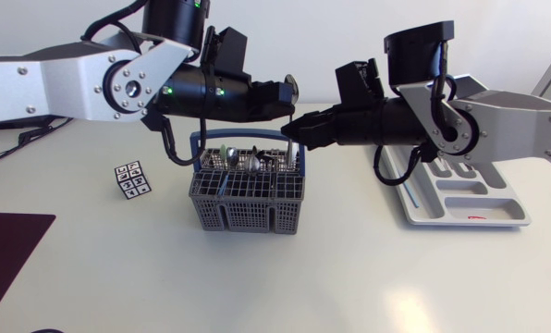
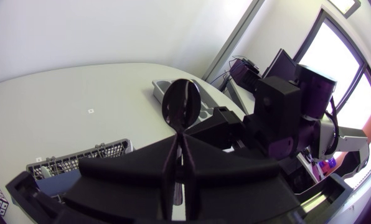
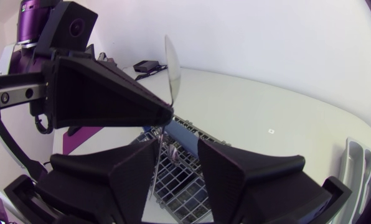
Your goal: Transfer all utensils from the basket to the drawer tray.
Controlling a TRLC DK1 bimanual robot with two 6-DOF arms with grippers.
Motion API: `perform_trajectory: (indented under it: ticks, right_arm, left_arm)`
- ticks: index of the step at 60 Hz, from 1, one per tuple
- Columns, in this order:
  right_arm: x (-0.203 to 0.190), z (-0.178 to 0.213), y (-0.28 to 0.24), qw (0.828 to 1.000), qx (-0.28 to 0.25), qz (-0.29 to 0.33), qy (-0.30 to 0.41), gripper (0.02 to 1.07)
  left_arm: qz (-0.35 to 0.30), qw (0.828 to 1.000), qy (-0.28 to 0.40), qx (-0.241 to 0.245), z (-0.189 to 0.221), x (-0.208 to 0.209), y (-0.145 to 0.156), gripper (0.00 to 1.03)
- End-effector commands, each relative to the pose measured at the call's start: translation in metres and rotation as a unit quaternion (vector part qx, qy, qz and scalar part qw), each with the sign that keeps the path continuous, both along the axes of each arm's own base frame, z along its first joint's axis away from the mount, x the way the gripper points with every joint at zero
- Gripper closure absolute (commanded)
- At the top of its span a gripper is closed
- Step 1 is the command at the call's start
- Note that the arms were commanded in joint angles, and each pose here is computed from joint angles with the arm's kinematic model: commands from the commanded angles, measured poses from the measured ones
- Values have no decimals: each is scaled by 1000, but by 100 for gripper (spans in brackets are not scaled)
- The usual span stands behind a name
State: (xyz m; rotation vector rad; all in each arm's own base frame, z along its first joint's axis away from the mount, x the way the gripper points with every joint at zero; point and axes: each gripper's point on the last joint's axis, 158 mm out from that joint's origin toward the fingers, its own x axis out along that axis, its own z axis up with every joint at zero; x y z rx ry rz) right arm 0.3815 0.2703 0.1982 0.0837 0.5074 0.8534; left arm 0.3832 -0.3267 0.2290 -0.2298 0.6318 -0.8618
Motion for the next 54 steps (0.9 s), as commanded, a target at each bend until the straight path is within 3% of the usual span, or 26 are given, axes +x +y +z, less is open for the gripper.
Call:
perform_trajectory:
  ticks: [1, 3, 14, 21, 32, 43, 54]
  right_arm:
    - [1, -11, 0, 1000, 2, -15, 10, 94]
    - [1, -10, 1, 1000, 2, -15, 9, 100]
    - [-6, -17, 5, 1000, -4, -8, 23, 101]
    - [-16, -19, 6, 999, -4, 7, 35, 101]
    - [-34, -16, -4, 999, -21, 29, 36, 101]
    - [-40, -14, -45, 998, -46, 26, 41, 101]
    - [-41, -21, -109, 994, -99, 33, 40, 101]
  left_arm:
    - [-2, 1000, -5, -20, 17, 2, -8, 100]
    - [-2, 1000, -5, -20, 17, 1, -7, 100]
    - [1, 1000, -12, -25, 24, 2, -5, 96]
    - [6, 999, -34, -40, 50, 6, -1, 68]
    - [36, 995, -74, -62, 103, 19, 25, 40]
    - [69, 991, -95, -64, 124, 29, 57, 36]
    - [104, 987, -117, -33, 127, 39, 97, 35]
